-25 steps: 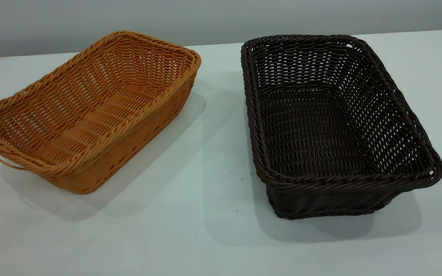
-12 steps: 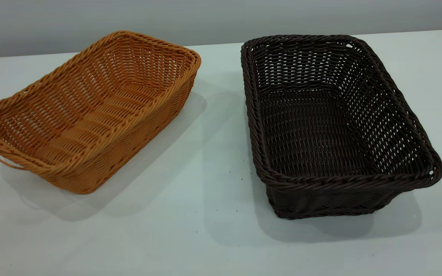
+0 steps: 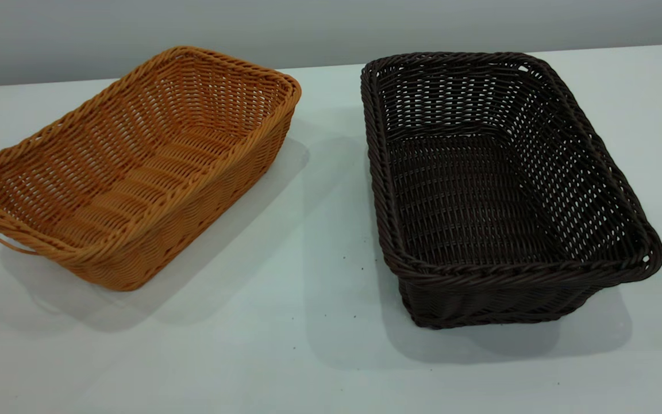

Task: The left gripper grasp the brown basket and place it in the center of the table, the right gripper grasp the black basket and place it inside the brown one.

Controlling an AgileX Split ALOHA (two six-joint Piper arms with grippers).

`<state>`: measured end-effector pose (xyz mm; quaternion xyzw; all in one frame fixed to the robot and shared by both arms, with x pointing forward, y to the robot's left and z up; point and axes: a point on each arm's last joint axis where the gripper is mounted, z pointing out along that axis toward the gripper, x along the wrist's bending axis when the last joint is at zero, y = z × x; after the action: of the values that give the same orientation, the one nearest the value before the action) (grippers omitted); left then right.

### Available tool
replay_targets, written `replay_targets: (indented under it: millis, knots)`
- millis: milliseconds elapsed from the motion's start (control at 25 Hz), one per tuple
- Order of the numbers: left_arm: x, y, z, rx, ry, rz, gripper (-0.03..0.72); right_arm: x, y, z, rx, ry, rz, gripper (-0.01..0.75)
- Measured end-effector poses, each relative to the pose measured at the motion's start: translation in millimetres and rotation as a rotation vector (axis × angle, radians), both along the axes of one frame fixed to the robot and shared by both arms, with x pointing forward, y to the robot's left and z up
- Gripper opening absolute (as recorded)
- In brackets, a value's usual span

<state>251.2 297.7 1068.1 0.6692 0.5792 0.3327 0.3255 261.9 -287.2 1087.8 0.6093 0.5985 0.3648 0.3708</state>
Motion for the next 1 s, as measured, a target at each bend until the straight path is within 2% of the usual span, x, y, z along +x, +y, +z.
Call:
replay_targets:
  millis: [240, 400, 520, 800, 1000]
  knots:
    - [33, 0, 16, 0.14, -0.005, -0.093, 0.239, 29, 3, 21, 0.077, 0.057, 0.08, 0.456]
    - [58, 0, 19, 0.254, -0.027, -0.163, 0.408, 55, 1, 20, 0.139, 0.13, 0.102, 0.526]
    - [78, 0, 18, 0.287, -0.03, -0.177, 0.497, 72, 1, 15, 0.218, 0.197, 0.117, 0.54]
    - [120, 0, -3, 0.281, 0.139, -0.207, 0.53, 107, 8, 7, 0.408, 0.27, 0.205, 0.542]
    - [148, -13, -23, 0.281, 0.231, -0.291, 0.53, 121, 14, 8, 0.558, 0.275, 0.25, 0.542]
